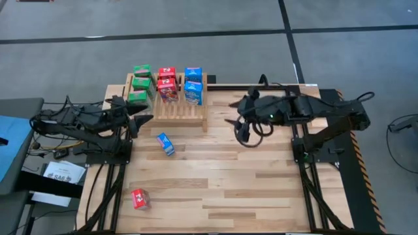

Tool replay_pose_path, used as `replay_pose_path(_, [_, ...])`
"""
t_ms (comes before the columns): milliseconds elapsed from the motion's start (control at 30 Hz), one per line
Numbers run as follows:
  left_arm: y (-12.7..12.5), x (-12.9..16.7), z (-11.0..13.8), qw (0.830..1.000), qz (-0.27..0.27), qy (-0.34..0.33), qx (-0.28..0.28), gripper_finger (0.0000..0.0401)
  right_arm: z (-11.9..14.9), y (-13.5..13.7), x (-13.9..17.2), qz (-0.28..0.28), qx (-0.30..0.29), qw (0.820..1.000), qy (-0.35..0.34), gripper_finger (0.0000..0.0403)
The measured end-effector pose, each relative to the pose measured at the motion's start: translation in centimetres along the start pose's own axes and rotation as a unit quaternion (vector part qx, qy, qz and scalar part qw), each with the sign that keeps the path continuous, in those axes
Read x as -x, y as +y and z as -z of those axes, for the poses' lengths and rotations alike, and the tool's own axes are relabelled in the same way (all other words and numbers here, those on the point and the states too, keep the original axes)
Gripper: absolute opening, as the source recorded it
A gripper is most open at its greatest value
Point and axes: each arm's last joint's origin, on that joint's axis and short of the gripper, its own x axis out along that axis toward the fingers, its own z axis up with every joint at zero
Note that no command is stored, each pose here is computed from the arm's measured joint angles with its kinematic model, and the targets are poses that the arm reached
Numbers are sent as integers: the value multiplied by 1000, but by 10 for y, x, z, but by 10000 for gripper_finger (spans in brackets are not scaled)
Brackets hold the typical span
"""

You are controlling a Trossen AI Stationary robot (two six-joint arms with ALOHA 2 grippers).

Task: Stack cereal on shelf
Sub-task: Put the red cereal box on the shelf aligned with the other red cereal box

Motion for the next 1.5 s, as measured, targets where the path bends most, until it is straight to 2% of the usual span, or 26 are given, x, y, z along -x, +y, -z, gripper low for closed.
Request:
replay_pose_path(200, [-2, 1, 1, 1000, 16, 5, 9, 286, 24, 32, -12, -33, 14, 999, -4, 286])
replay_pose_path(367, [-2, 1, 1, 1000, 17, 6, 25, 286, 51, 38, -18, -19, -10, 1000, -7, 286])
replay_pose_path(467, [-2, 1, 1, 1000, 17, 7, 25, 286, 70, 34, -16, -20, -20, 999, -18, 286])
replay_pose_path(633, [-2, 1, 1, 999, 15, 7, 29, 286, 100, 24, -4, -28, -53, 995, -75, 286])
replay_pose_path(867, [-2, 0, 2, 999, 14, 11, 48, 286, 153, 12, 7, -35, -78, 989, -122, 286])
replay_pose_path(1167, [-5, -3, 3, 998, 12, 16, 66, 286, 218, 0, 12, -40, -107, 983, -145, 286])
replay_pose_path(1400, [-8, -7, 5, 997, 6, 22, 67, 286, 256, -4, 13, -55, -152, 972, -172, 286])
replay_pose_path(1500, [-11, -11, 7, 997, 2, 27, 73, 286, 267, -5, 15, -85, -158, 965, -190, 286])
